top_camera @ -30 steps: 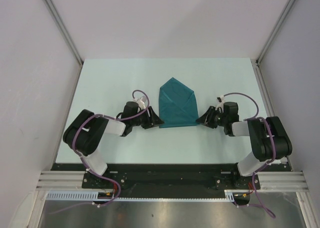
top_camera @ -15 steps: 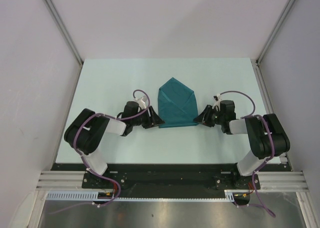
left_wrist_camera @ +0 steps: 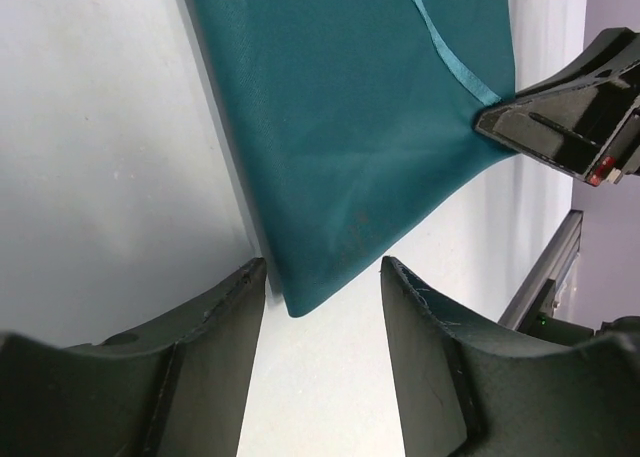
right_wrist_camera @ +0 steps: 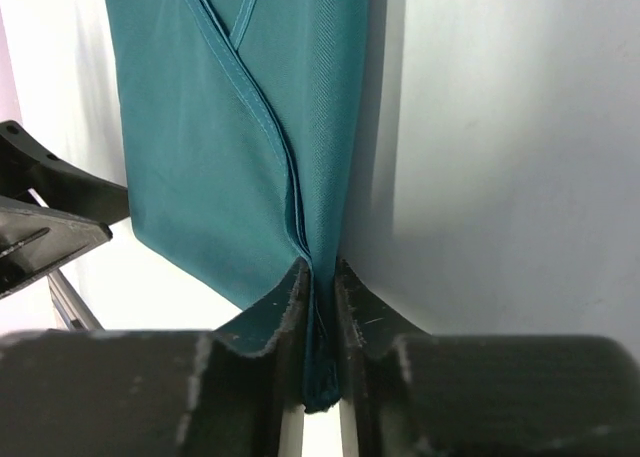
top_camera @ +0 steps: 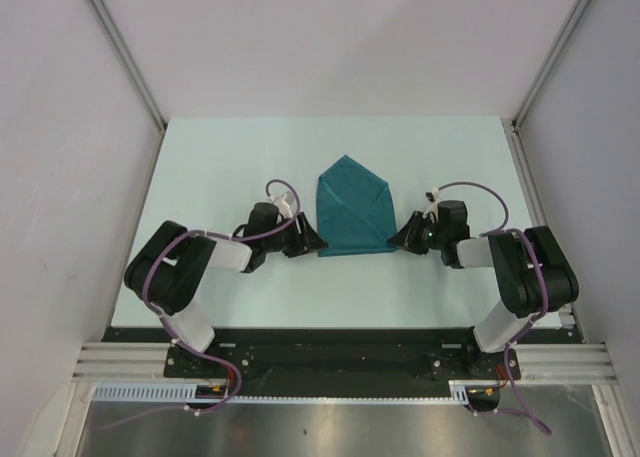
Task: Fold the napkin, place the utensils inside, and roll it up
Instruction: Roll the napkin at the center of the board.
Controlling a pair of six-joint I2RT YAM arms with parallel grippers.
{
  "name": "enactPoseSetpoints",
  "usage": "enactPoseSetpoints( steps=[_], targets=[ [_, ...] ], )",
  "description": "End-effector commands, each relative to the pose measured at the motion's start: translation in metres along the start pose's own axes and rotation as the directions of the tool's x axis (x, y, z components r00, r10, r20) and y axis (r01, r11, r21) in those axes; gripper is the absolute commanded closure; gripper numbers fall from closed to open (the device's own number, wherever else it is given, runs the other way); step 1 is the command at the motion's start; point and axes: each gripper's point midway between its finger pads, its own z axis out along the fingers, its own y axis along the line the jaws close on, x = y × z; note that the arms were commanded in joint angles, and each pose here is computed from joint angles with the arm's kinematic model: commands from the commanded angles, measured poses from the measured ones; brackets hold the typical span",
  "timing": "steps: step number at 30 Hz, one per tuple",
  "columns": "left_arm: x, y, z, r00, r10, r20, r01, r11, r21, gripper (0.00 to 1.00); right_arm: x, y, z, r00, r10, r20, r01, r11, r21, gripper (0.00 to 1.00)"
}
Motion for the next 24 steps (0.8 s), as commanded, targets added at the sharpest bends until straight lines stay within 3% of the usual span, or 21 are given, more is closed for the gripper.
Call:
enactPoseSetpoints(
  steps=[1, 8, 15, 18, 21, 24],
  targets=[
    [0.027, 0.042, -0.004, 0.998, -0.004, -0.056, -0.007, 0.984, -0.178, 0.43, -0.002, 0.002, 0.003, 1.000, -0.002, -0.003, 0.002, 1.000, 0.010, 0.87],
    [0.039, 0.029, 0.008, 0.996, -0.052, -0.078, 0.045, 0.994, -0.096, 0.47, 0.002, 0.005, 0.000, 1.000, 0.001, -0.017, -0.001, 1.000, 0.011, 0.99],
    [0.040, 0.020, 0.016, 0.994, -0.080, -0.071, 0.076, 0.996, -0.049, 0.56, 0.003, 0.009, -0.001, 1.000, -0.002, -0.021, 0.002, 1.000, 0.005, 1.00],
    [0.039, 0.018, 0.018, 0.993, -0.090, -0.073, 0.088, 0.995, -0.036, 0.67, 0.004, 0.010, -0.001, 1.000, -0.005, -0.023, 0.005, 1.000, 0.004, 1.00],
    [0.039, 0.016, 0.018, 0.992, -0.095, -0.080, 0.092, 0.995, -0.035, 0.85, 0.003, 0.011, -0.002, 1.000, -0.013, -0.021, 0.013, 1.000, 0.004, 1.00],
    [0.039, 0.012, 0.018, 0.991, -0.098, -0.090, 0.096, 0.995, -0.021, 0.99, -0.002, 0.014, -0.005, 0.999, -0.034, -0.014, 0.034, 0.999, -0.001, 0.93]
  ],
)
